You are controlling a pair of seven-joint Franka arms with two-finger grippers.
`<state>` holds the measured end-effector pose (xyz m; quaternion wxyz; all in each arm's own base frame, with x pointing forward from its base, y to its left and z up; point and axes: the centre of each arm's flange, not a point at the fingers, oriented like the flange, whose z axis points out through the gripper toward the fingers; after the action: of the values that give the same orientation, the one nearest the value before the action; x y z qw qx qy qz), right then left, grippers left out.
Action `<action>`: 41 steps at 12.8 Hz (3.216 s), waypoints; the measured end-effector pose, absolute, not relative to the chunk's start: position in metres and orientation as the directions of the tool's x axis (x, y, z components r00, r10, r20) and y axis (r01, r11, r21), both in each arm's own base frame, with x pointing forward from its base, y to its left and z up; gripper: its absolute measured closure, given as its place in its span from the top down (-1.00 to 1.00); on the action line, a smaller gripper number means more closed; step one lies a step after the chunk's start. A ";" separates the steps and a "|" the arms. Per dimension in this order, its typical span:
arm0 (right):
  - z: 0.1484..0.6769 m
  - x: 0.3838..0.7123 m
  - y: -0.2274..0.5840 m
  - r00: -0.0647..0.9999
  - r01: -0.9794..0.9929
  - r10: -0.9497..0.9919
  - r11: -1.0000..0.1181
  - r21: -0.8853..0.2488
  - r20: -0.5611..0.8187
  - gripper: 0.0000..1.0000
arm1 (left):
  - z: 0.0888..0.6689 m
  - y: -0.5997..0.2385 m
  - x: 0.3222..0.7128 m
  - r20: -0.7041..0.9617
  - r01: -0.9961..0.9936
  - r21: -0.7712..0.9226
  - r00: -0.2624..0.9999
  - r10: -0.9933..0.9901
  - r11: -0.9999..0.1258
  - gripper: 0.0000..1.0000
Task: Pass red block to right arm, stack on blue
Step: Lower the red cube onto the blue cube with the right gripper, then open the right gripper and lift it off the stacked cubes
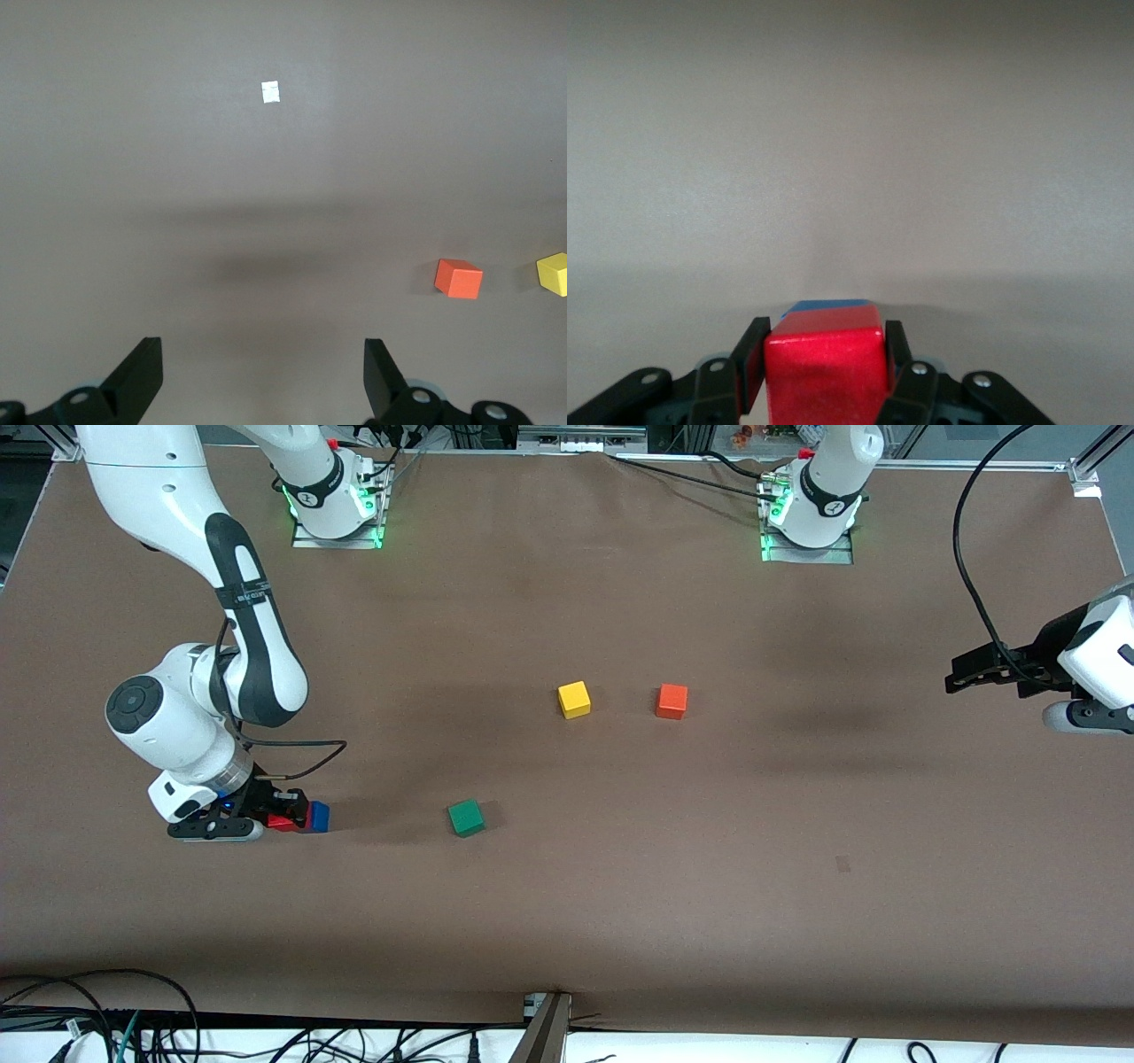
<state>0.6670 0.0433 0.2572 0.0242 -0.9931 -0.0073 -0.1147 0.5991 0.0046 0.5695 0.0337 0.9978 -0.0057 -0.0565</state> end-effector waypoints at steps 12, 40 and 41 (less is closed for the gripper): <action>0.254 0.667 0.046 0.975 0.004 -0.007 -0.999 -0.049 0.223 0.14 | 0.569 0.003 0.599 -0.112 -0.010 0.068 0.994 -0.017 -0.998 1.00; 0.500 0.639 0.027 0.995 -0.041 -0.036 -0.998 -0.054 -0.097 1.00 | 0.568 0.003 0.600 -0.114 -0.010 0.068 0.993 -0.018 -0.998 1.00; 0.523 0.626 0.032 0.992 -0.070 -0.065 -0.997 -0.040 -0.105 1.00 | 0.568 0.003 0.600 -0.114 -0.010 0.068 0.993 -0.018 -0.998 1.00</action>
<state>0.6257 0.0321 0.5225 0.0218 -0.9978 0.0339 0.0517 0.5999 0.0031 0.5681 0.0335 0.9978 -0.0069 -0.0576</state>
